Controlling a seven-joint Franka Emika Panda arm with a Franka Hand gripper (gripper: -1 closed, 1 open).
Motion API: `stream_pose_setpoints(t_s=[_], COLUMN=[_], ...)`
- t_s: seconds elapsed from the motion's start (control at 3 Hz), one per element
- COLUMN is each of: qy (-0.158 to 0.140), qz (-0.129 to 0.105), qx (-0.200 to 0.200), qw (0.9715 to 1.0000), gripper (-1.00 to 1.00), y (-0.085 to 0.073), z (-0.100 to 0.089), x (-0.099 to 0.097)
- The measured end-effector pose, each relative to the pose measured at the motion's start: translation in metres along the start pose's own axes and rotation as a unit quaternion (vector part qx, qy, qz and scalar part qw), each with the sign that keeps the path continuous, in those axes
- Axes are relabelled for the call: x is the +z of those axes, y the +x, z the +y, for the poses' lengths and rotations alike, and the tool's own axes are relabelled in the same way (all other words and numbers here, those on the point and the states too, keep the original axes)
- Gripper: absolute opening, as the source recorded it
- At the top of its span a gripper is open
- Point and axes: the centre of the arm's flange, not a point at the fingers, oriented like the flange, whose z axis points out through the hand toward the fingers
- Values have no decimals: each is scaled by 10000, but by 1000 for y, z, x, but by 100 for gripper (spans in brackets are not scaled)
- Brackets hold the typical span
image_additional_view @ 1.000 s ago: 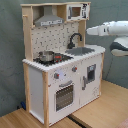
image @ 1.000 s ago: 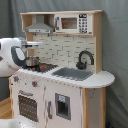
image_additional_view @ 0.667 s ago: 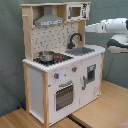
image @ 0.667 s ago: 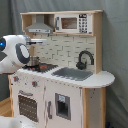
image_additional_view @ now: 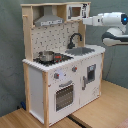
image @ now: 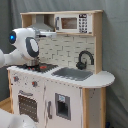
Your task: Play with the kitchen
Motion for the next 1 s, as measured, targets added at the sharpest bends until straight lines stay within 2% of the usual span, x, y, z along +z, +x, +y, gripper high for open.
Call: stream_pose_setpoints(t_s=[0.33,0.67,1.0], qy=[19,41,18], qz=[-43,45,217], qx=[29,37,22], qw=[10000,10000,9998], gripper=[100,100,100], y=[-23,-37,-35], z=[4,5,9], x=[22,46,67])
